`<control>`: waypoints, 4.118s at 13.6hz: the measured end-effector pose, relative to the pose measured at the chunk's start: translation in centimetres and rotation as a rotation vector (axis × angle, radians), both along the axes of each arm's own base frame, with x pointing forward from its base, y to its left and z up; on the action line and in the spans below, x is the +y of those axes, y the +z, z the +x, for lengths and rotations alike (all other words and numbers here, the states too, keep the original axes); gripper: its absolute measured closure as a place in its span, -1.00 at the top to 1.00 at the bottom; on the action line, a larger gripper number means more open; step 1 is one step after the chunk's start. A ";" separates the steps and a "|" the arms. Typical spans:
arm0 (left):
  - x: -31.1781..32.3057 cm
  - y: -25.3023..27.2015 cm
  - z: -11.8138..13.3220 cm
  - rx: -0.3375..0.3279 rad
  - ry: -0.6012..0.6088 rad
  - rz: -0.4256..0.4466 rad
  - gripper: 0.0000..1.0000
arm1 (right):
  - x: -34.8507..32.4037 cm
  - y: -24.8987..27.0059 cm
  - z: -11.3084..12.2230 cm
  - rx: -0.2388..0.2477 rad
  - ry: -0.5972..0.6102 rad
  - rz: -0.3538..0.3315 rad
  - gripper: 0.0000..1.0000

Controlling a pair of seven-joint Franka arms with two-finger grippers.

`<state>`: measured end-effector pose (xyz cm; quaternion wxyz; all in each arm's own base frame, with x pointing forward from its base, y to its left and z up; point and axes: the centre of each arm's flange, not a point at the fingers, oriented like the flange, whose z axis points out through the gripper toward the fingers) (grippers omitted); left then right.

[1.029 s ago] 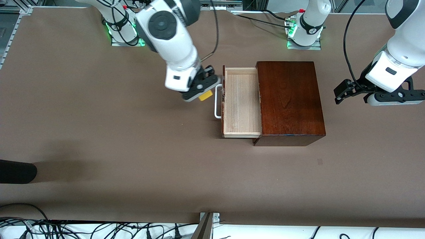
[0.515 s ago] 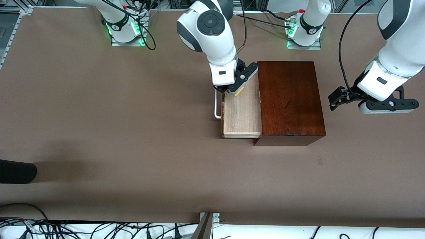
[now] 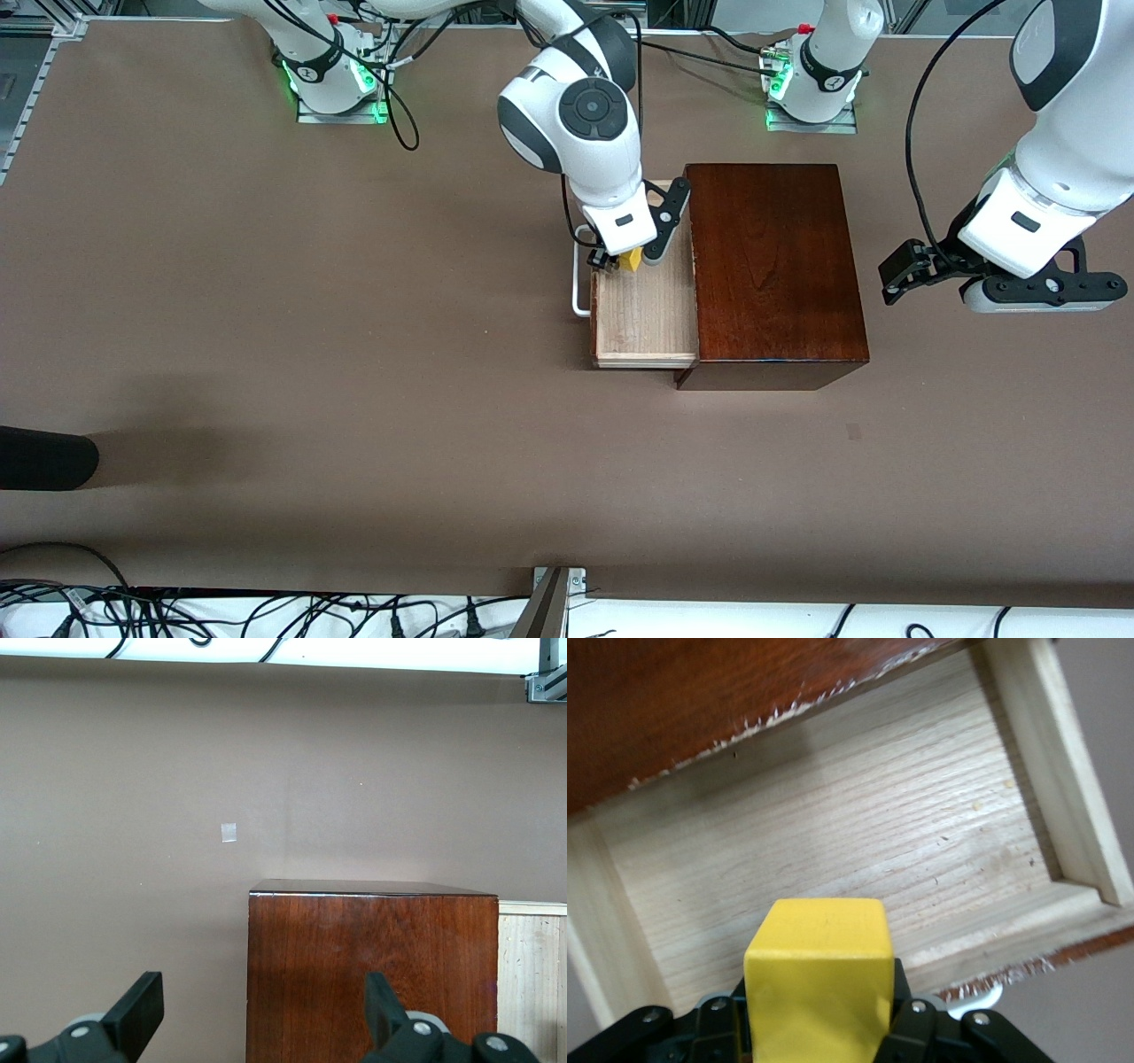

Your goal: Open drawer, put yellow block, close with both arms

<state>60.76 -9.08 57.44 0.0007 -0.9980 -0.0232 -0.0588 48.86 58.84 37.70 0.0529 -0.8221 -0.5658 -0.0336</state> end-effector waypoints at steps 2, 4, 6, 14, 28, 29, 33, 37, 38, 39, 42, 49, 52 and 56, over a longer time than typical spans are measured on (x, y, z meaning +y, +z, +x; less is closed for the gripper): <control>0.0 -0.3 0.1 0.005 -0.001 0.001 1.00 | 0.8 -1.6 -0.2 -0.023 0.061 -0.012 0.11; 0.0 -0.5 0.2 0.008 -0.001 0.001 1.00 | 1.6 -3.0 -0.5 -0.042 0.111 -0.016 0.11; 0.0 -0.8 0.3 0.012 0.000 0.002 1.00 | 1.8 -3.9 -0.4 -0.055 0.157 -0.015 0.11; 0.1 -1.2 0.6 0.018 0.001 0.004 1.00 | 2.5 -6.6 -0.7 -0.092 0.239 -0.044 0.11; 0.1 -1.1 0.6 0.016 -0.005 0.004 1.00 | 3.2 -7.1 -1.5 -0.109 0.261 -0.066 0.80; 0.1 -1.1 0.6 0.016 -0.005 0.004 1.00 | 3.2 -7.1 -1.5 -0.109 0.256 -0.066 0.97; 0.1 -1.1 0.6 0.016 -0.005 0.004 1.00 | 3.4 -6.1 -1.6 -0.101 0.224 -0.070 1.00; 0.1 -1.1 0.6 0.016 -0.006 0.004 1.00 | 3.6 -2.6 -1.6 -0.091 0.220 -0.081 1.00; 0.1 -1.1 0.6 0.016 -0.006 0.004 1.00 | 3.6 -2.0 -1.6 -0.092 0.219 -0.080 1.00; 0.1 -1.1 0.6 0.016 -0.006 0.004 1.00 | 3.7 -1.6 -1.6 -0.094 0.217 -0.078 1.00; 0.1 -1.1 0.6 0.016 -0.006 0.004 1.00 | 2.7 0.2 -0.6 -0.102 0.184 -0.076 1.00; 0.1 -1.0 0.6 0.015 -0.006 0.004 1.00 | -13.9 9.8 11.8 -0.030 -0.116 -0.029 1.00; 0.1 -1.0 0.6 0.015 -0.006 0.004 1.00 | -20.4 11.6 15.2 -0.023 -0.248 -0.034 1.00; 0.1 -1.0 0.6 0.015 -0.006 0.004 1.00 | -26.2 14.4 16.9 -0.045 -0.405 -0.084 1.00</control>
